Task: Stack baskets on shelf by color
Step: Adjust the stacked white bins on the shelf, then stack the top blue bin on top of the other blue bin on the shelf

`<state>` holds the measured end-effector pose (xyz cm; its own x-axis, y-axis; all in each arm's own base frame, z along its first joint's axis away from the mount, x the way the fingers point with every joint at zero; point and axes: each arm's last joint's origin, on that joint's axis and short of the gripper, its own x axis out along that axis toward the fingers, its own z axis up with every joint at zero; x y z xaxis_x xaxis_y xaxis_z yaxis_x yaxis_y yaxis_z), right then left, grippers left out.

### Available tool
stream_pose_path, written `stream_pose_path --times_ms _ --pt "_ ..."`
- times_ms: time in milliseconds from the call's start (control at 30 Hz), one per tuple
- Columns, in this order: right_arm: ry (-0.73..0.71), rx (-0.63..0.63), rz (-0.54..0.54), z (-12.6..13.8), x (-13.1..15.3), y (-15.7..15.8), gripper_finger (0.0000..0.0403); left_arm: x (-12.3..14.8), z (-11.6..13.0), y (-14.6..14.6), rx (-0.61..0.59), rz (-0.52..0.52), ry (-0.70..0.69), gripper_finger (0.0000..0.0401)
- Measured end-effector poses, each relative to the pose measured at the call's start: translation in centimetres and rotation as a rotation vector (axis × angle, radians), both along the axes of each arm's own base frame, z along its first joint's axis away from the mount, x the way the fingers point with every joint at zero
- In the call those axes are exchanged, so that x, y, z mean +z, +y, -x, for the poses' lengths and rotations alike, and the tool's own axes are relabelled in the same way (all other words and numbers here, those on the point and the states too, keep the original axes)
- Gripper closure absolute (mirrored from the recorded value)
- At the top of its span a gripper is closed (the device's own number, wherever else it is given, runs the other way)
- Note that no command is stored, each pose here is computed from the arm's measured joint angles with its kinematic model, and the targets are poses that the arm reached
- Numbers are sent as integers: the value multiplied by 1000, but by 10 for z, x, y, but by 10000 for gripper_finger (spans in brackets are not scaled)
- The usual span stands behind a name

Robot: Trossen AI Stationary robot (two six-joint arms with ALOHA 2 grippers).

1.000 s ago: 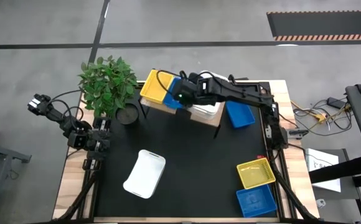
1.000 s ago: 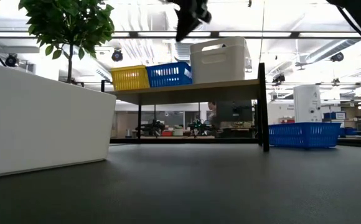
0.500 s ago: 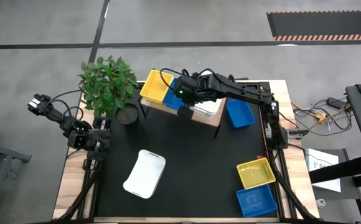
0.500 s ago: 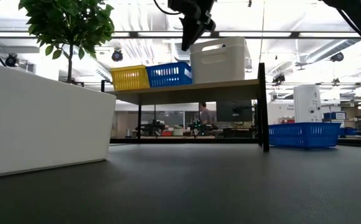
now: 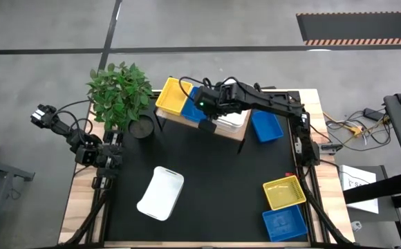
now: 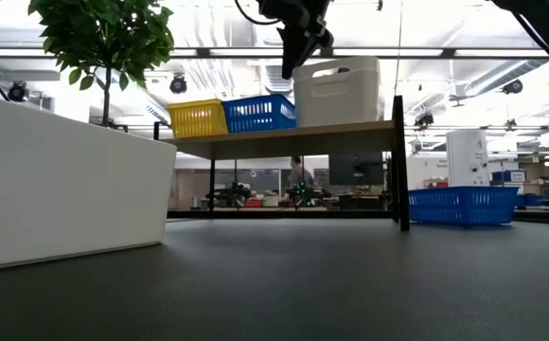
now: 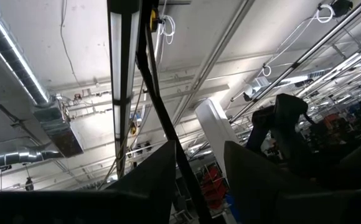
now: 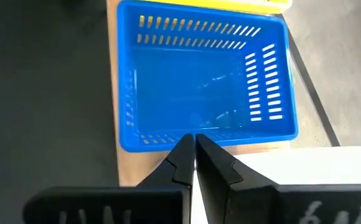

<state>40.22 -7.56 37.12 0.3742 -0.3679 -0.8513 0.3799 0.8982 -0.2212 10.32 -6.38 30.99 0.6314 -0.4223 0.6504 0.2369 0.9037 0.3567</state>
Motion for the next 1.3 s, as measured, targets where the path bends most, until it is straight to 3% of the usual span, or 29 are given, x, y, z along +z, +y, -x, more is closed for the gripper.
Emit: stream_pose_path --times_ms 367,667,967,1300 --pt "-127 95 -2 35 50 55 394 0 0 0 5 4 2 280" --pt "-105 188 -64 77 54 119 394 0 0 0 11 7 4 280" --pt "-42 165 -84 138 27 152 394 0 0 0 10 8 3 280" --pt "18 14 -77 191 -46 140 394 0 0 0 10 8 3 280"
